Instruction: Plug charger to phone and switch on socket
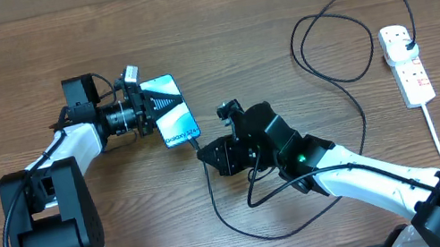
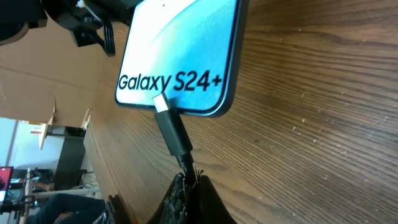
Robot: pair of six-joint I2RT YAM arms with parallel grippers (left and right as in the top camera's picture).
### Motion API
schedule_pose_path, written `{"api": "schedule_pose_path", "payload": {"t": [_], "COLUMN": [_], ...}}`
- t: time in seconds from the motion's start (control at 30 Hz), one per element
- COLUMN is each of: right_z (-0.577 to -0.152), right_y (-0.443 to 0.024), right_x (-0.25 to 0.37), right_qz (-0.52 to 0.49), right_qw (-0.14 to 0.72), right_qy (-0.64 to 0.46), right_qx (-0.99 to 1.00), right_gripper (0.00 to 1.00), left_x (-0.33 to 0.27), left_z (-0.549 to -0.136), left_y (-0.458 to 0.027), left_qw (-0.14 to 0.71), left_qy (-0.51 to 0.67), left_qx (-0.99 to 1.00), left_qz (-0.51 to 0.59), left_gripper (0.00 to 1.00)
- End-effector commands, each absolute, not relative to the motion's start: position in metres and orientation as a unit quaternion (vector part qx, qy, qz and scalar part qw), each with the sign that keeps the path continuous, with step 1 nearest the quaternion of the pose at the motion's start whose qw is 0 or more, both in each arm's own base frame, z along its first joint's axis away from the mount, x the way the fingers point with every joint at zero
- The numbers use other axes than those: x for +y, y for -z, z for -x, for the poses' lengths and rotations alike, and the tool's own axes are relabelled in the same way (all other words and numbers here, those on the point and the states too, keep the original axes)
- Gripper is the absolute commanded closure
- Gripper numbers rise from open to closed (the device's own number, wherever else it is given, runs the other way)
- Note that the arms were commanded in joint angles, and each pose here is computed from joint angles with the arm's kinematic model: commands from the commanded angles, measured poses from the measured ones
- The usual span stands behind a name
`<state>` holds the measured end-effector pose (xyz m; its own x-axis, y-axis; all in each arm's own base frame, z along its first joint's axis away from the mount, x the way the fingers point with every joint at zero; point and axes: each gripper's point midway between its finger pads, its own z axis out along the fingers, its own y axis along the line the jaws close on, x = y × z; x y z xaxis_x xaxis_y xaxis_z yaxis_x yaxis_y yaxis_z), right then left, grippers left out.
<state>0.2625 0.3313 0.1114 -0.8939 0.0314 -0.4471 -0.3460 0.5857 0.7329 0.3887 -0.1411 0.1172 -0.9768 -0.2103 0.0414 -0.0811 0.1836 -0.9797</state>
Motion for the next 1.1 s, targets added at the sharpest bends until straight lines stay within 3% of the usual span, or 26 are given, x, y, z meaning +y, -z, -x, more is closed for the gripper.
{"api": "schedule_pose_path", "payload": {"t": [0.0,0.6,0.87,1.07], "right_z": [-0.266,-0.236,-0.226,-0.206], "right_y": [-0.111,-0.117,-0.051,-0.026], "right_x": [0.33,0.341,0.288,0.257], "right_qz": [0.088,0.128,0.044,-0.021], "right_qw": [0.214,0.146,0.091,0.034], "right_qy": [-0.446,-0.494,-0.339,-0.264], "right_qx": [0.864,0.848,0.935,0.964], "right_gripper": [0.96,0.96,0.96,0.96], "left_x": [-0.144,-0.144,-0.142,-0.142], "left_z": [-0.384,-0.385,-0.389,-0.389], "left_y": [-0.136,-0.136,-0.13,-0.13], "left_qw": [0.052,0.048,0.054,0.055], "left_qy": [0.649,0.649,0.635,0.634], "left_qx": [0.756,0.755,0.765,0.765], "left_qz": [0.074,0.08,0.092,0.093], "left_gripper": [0.96,0.96,0.96,0.96]}}
